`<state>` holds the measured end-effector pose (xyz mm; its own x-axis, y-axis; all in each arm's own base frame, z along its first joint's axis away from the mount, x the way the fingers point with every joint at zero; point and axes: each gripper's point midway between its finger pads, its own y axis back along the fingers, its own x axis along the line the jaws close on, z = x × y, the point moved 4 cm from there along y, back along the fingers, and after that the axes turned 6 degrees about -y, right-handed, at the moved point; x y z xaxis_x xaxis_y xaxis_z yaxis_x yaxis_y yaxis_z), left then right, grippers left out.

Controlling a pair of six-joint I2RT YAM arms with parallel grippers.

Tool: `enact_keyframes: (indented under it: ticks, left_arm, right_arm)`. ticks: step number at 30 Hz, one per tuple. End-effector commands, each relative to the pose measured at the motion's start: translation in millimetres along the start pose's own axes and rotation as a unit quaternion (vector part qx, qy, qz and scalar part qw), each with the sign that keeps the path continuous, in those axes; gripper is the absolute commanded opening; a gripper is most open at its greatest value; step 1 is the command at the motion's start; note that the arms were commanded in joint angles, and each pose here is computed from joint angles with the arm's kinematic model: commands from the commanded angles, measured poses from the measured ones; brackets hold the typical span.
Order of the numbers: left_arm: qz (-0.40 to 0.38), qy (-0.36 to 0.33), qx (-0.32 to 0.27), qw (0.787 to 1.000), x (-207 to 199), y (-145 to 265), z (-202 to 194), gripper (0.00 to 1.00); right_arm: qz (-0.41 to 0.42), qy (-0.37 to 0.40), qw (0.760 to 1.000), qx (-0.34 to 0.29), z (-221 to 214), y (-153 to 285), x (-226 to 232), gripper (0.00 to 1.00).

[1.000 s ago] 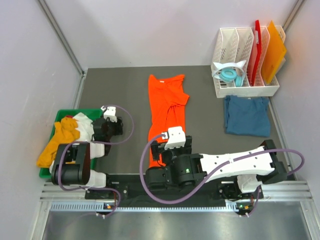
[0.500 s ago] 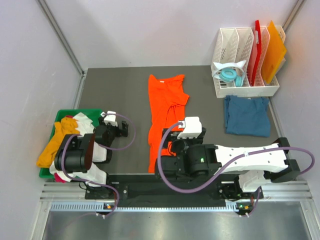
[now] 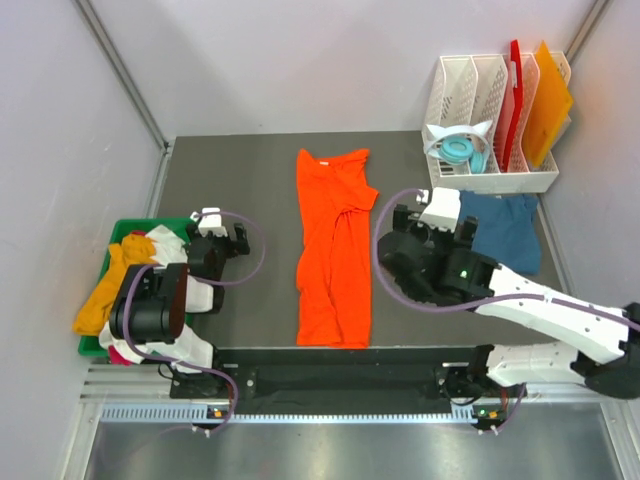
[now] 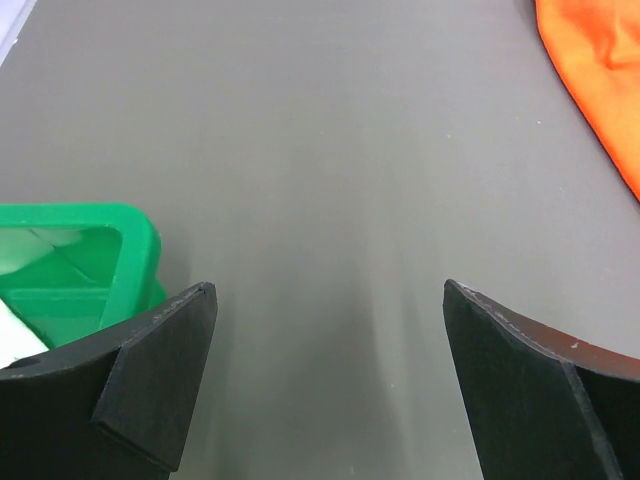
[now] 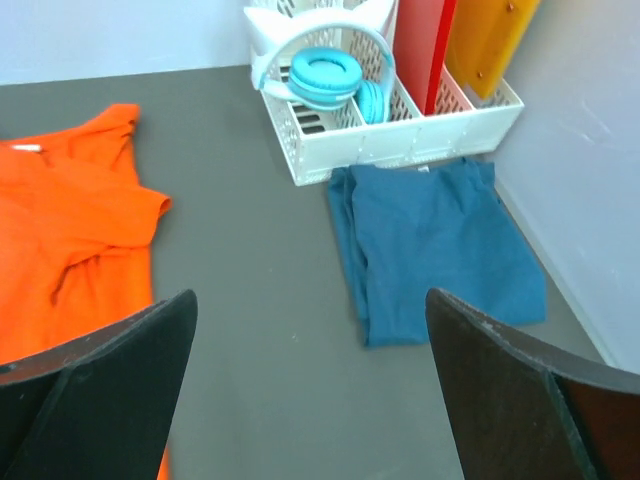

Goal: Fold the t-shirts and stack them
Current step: Grab the bottom of the folded rectangular tshirt with both arms

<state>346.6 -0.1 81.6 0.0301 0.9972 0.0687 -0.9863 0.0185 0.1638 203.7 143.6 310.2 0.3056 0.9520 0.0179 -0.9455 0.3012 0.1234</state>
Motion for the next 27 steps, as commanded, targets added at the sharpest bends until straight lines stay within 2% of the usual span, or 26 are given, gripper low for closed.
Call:
enact_keyframes:
  ticks: [1, 3, 7, 10, 13, 14, 16, 18, 21, 27]
  left_arm:
    - [0.012, 0.009, -0.014, 1.000, 2.9, -5.9, 8.7, 0.99]
    - [0.012, 0.009, -0.015, 1.000, 2.9, -5.6, 9.0, 0.99]
    - [0.012, 0.008, -0.015, 1.000, 2.9, -5.6, 9.0, 0.99]
    - [0.012, 0.008, -0.014, 1.000, 2.4, -5.7, 8.5, 0.99]
    - [0.012, 0.008, -0.015, 1.000, 2.9, -6.0, 9.0, 0.99]
    - [0.012, 0.008, -0.015, 1.000, 2.9, -6.0, 9.0, 0.99]
    - [0.013, 0.008, -0.016, 1.000, 3.0, -6.0, 9.3, 0.99]
    - [0.012, 0.009, -0.012, 1.000, 2.6, -6.3, 8.4, 0.99]
    - [0.010, 0.015, 0.014, 1.000, 2.4, -8.5, 6.0, 0.99]
    - [0.078, -0.014, -0.031, 0.996, 0.6, 8.9, 17.9, 0.99]
  right_arm:
    - [0.059, -0.039, 0.997, -0.040, 27.4, -37.7, 9.7, 0.96]
    - [0.077, -0.053, 0.995, -0.044, 23.5, -52.9, 15.8, 0.95]
    - [0.050, -0.008, 0.999, 0.008, 2.4, -92.5, 26.3, 0.96]
    - [0.054, 0.016, 0.998, 0.019, 1.0, -96.0, 31.3, 0.98]
    - [0.079, -0.023, 0.996, 0.035, -5.4, -97.0, 29.6, 1.00]
    - [0.111, -0.036, 0.992, 0.053, -11.1, -97.1, 36.0, 1.00]
    - [0.108, -0.066, 0.987, 0.098, -28.4, -106.9, 30.7, 1.00]
    - [0.143, -0.071, 0.978, 0.135, -41.9, -105.5, 38.1, 1.00]
    - [0.173, -0.066, 0.971, 0.151, -55.7, -99.8, 41.1, 1.00]
    - [0.160, -0.025, 0.971, 0.174, -78.2, -97.9, 30.9, 1.00]
